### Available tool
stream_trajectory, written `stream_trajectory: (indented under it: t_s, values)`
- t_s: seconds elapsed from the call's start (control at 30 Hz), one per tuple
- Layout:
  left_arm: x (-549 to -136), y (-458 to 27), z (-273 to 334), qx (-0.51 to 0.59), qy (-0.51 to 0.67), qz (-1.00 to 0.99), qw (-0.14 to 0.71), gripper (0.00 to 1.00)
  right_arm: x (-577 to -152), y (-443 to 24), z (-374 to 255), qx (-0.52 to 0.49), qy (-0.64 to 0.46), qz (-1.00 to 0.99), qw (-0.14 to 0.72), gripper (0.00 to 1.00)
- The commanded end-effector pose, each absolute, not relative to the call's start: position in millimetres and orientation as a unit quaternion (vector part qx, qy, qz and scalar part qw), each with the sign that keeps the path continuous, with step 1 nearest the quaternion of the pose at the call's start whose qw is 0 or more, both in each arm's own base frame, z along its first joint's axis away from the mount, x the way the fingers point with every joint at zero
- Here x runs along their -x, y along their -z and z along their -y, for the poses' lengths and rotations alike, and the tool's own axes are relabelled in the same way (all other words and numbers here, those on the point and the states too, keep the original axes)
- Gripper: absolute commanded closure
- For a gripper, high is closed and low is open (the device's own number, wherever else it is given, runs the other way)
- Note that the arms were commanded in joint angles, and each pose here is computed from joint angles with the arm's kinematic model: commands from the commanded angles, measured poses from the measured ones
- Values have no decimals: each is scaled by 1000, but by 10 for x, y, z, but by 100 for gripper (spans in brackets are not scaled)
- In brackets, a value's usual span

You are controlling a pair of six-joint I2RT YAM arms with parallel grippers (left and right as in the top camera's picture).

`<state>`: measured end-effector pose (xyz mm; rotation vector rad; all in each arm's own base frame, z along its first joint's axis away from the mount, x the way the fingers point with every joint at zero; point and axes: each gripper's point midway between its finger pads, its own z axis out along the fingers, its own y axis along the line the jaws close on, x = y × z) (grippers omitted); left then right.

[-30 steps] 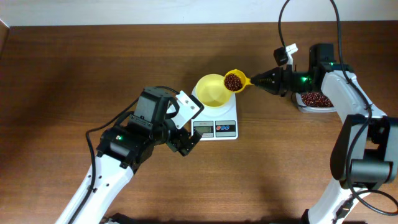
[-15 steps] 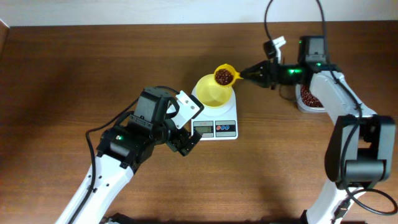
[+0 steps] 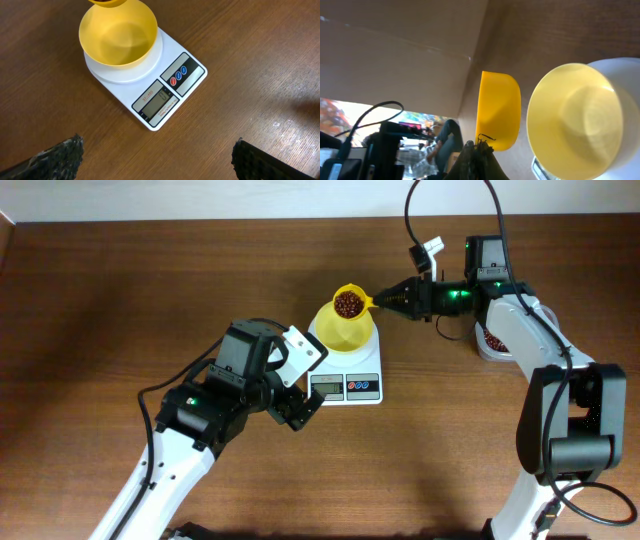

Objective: Scoop item into bowl and weigh 50g on scale
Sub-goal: 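Tilt the scoop with the right gripper to pour beans into the bowl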

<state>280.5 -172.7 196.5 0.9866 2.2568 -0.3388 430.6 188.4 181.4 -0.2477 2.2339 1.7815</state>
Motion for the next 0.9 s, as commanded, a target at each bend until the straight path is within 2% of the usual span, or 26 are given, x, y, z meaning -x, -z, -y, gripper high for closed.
stream_trajectory:
  t_s: [0.0, 0.87]
  values:
    - [-2796, -1992, 1734, -374, 136, -858, 325, 1, -4369, -1732, -1866, 98, -595, -782, 159, 96]
    - [-2796, -1992, 1734, -374, 136, -858, 325, 1, -4420, -1498, -1792, 226, -502, -793, 261, 96]
